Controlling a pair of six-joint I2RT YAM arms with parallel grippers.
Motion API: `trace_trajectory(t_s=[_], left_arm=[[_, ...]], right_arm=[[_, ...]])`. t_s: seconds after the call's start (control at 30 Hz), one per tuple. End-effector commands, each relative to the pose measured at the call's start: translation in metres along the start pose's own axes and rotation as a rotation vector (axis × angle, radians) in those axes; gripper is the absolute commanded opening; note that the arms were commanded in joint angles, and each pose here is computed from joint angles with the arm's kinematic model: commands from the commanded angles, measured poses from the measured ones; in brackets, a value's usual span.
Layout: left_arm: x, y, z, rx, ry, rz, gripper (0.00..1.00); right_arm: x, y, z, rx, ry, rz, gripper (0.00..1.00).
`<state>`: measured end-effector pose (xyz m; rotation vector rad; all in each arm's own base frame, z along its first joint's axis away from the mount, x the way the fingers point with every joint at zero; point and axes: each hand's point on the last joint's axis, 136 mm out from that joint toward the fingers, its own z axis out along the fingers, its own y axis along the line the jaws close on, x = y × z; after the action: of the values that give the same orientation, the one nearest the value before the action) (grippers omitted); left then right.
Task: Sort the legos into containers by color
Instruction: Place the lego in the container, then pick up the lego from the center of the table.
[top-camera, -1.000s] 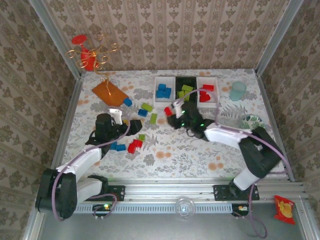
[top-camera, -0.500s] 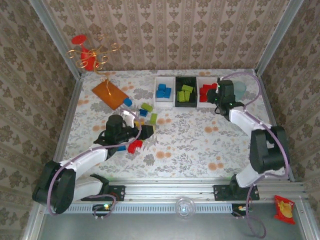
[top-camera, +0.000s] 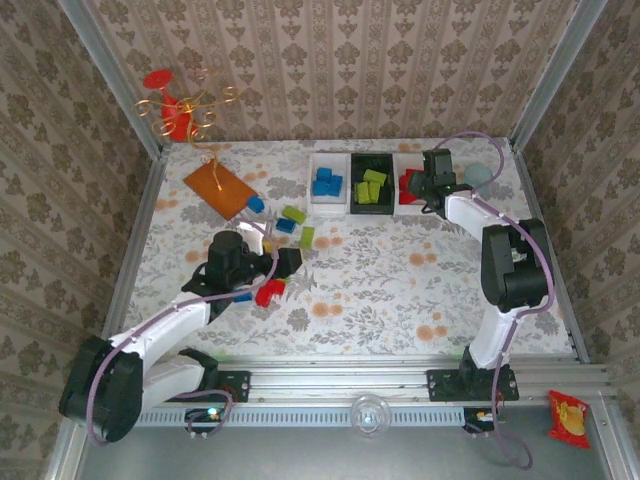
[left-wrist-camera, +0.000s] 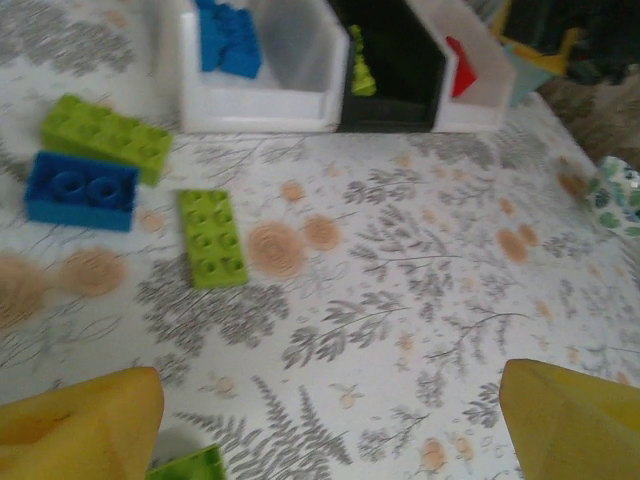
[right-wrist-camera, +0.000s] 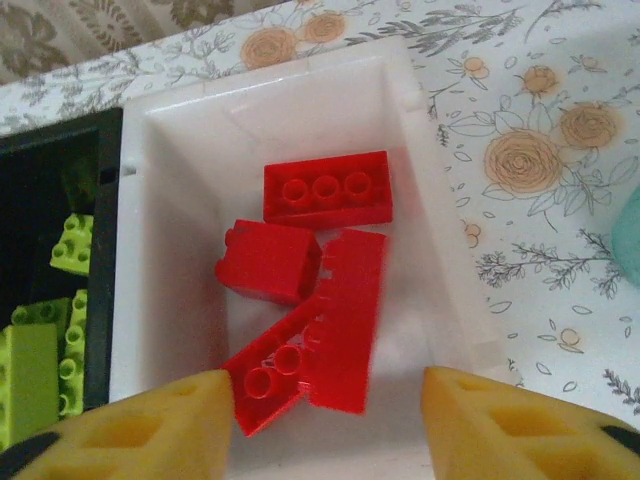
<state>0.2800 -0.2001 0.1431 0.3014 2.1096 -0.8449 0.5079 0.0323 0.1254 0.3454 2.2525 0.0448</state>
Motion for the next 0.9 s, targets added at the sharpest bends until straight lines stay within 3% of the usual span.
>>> trace_trajectory(t_s=[0.0, 0.2, 0.43, 0.63, 0.87], left_arm=[[-0.012, 0.027, -0.011, -0.113, -0.022, -0.039, 0.89], [-0.016, 0.047, -0.023, -0.129, -0.066, -0.121, 0.89], [-0.008, 0.066, -0.02, -0.226, 0.008, -0.108, 0.88], [0.002, 0.069, 0.004, -0.326, 0.137, -0.001, 0.87], [0.006, 0.083, 0.046, -0.389, 0.315, 0.073, 0.89]], right_arm=[[-0.018, 0.024, -0.041, -0.085, -0.073, -0.033, 0.63], [0.034, 0.105, -0.11, -0.343, -0.143, -0.184, 0.79], [0.109, 0.181, -0.135, -0.494, -0.071, -0.369, 0.87], [0.118, 0.183, -0.136, -0.474, -0.069, -0.377, 0.89], [0.126, 0.155, -0.156, -0.439, -0.025, -0.422, 0.91]])
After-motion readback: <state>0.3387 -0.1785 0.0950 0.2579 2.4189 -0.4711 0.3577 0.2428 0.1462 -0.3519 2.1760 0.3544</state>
